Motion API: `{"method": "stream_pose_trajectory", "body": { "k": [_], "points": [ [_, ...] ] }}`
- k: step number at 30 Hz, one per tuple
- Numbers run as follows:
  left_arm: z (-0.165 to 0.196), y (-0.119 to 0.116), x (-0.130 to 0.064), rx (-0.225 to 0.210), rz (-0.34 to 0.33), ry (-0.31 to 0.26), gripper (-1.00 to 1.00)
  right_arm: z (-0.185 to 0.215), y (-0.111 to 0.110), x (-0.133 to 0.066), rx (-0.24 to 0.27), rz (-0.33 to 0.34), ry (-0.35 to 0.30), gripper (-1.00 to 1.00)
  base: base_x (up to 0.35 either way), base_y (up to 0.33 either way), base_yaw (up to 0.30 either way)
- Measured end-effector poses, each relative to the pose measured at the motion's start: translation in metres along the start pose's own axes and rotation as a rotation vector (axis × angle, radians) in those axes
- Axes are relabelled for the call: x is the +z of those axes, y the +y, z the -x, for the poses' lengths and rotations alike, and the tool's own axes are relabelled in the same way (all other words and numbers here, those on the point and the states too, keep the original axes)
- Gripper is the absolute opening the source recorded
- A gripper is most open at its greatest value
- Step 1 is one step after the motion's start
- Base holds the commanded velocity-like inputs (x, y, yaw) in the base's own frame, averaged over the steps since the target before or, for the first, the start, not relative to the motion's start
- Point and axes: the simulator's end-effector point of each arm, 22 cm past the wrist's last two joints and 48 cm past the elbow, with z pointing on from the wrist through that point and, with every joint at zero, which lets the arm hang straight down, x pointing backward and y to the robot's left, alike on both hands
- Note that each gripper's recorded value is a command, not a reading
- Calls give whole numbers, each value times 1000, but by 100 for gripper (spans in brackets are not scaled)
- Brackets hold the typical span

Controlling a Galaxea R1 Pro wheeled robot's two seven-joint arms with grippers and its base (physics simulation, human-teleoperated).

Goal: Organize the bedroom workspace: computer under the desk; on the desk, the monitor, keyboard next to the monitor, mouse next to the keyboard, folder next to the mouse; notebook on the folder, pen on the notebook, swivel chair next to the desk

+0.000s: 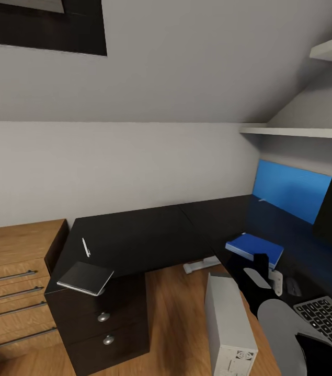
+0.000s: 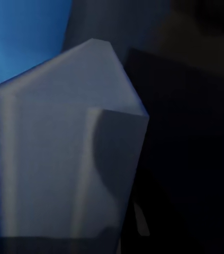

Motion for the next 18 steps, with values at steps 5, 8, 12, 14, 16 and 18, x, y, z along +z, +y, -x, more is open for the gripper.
{"method": "stream_pose_trajectory", "body": {
  "k": [5, 8, 12, 14, 16, 18],
  "points": [
    [0, 0, 0, 0, 0, -1, 100, 0, 0, 0, -1, 2, -1, -100, 0, 0, 0],
    [0, 0, 0, -1, 0, -1, 100, 1, 1, 0, -1, 3, -1, -100, 0, 0, 0],
    [0, 0, 0, -1, 0, -1, 100, 1, 1, 1, -1, 3, -2, 100, 0, 0, 0],
    [0, 0, 0, -1, 1, -1, 100, 1, 1, 1, -1, 5, -2, 100, 0, 0, 0],
    [0, 0, 0, -2, 1, -1, 100, 1, 2, 1, -2, 7, -2, 100, 0, 0, 0],
    [0, 0, 0, -2, 1, -1, 100, 1, 2, 1, -3, 7, -2, 100, 0, 0, 0]
  ]
}}
